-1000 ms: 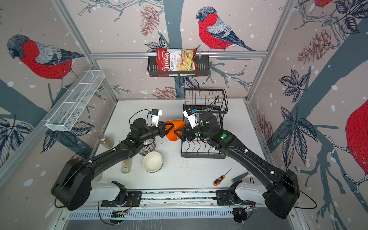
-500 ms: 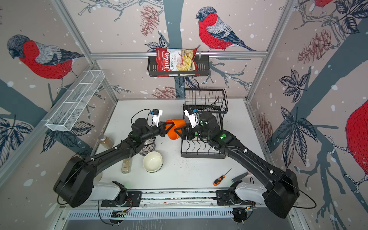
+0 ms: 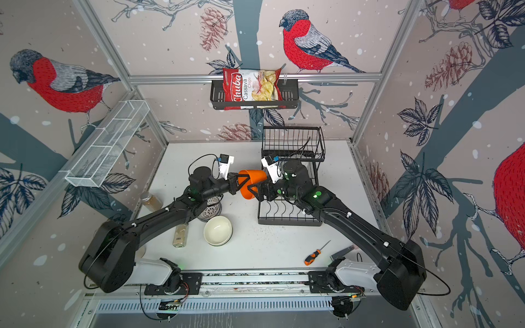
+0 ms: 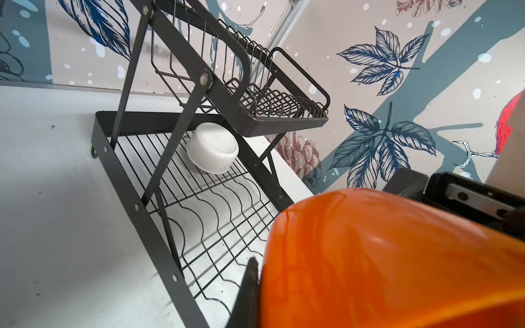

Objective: Load the bowls into the dish rack

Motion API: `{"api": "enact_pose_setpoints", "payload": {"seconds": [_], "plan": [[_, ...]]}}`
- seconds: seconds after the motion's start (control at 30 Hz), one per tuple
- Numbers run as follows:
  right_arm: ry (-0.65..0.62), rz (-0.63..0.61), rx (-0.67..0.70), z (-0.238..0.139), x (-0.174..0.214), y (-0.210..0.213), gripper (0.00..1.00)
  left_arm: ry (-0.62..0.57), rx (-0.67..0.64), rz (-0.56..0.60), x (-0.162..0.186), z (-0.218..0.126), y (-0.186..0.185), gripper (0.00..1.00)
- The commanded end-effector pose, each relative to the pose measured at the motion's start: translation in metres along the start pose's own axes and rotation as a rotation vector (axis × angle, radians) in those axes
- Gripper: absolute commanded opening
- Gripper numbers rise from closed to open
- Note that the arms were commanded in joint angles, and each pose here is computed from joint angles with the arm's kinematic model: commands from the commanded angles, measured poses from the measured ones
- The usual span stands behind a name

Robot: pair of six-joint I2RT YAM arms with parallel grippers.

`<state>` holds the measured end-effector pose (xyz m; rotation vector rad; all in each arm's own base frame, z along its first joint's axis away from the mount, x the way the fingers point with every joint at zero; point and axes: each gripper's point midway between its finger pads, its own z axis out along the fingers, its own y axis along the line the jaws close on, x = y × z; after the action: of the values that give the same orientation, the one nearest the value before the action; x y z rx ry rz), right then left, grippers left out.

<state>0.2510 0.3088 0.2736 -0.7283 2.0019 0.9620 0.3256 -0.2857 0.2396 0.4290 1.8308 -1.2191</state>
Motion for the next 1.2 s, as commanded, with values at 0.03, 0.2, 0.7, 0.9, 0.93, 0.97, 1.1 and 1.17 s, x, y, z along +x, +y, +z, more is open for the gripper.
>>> {"api": "enact_pose_setpoints", "payload": {"seconds": [0.03, 0.2, 0.7, 0.9, 0.93, 0.97, 1.1, 1.17], "plan": [[0.006, -0.015, 0.014, 0.002, 0.000, -0.004, 0.91, -0.045, 0.099, 0.042, -0.017, -0.001, -0.022, 0.00], [0.000, -0.020, 0.012, 0.002, -0.002, -0.003, 0.84, -0.042, 0.096, 0.042, -0.015, -0.001, -0.022, 0.00], [0.001, -0.020, 0.088, 0.002, -0.001, -0.016, 0.71, -0.036, 0.096, 0.025, -0.013, 0.003, -0.018, 0.30], [-0.007, -0.013, 0.156, 0.001, 0.000, -0.029, 0.70, -0.031, 0.103, 0.015, -0.012, 0.006, -0.016, 0.43], [-0.008, -0.012, 0.170, 0.001, 0.001, -0.032, 0.70, -0.029, 0.104, 0.013, -0.011, 0.007, -0.016, 0.46], [-0.012, -0.009, 0.188, 0.001, 0.000, -0.035, 0.69, -0.028, 0.107, 0.014, -0.011, 0.007, -0.016, 0.47], [-0.024, -0.006, 0.254, 0.000, 0.001, -0.047, 0.69, -0.020, 0.104, 0.006, -0.008, 0.008, -0.014, 0.54], [-0.026, -0.006, 0.285, 0.000, 0.002, -0.053, 0.69, -0.019, 0.102, 0.005, -0.007, 0.008, -0.013, 0.57]]}}
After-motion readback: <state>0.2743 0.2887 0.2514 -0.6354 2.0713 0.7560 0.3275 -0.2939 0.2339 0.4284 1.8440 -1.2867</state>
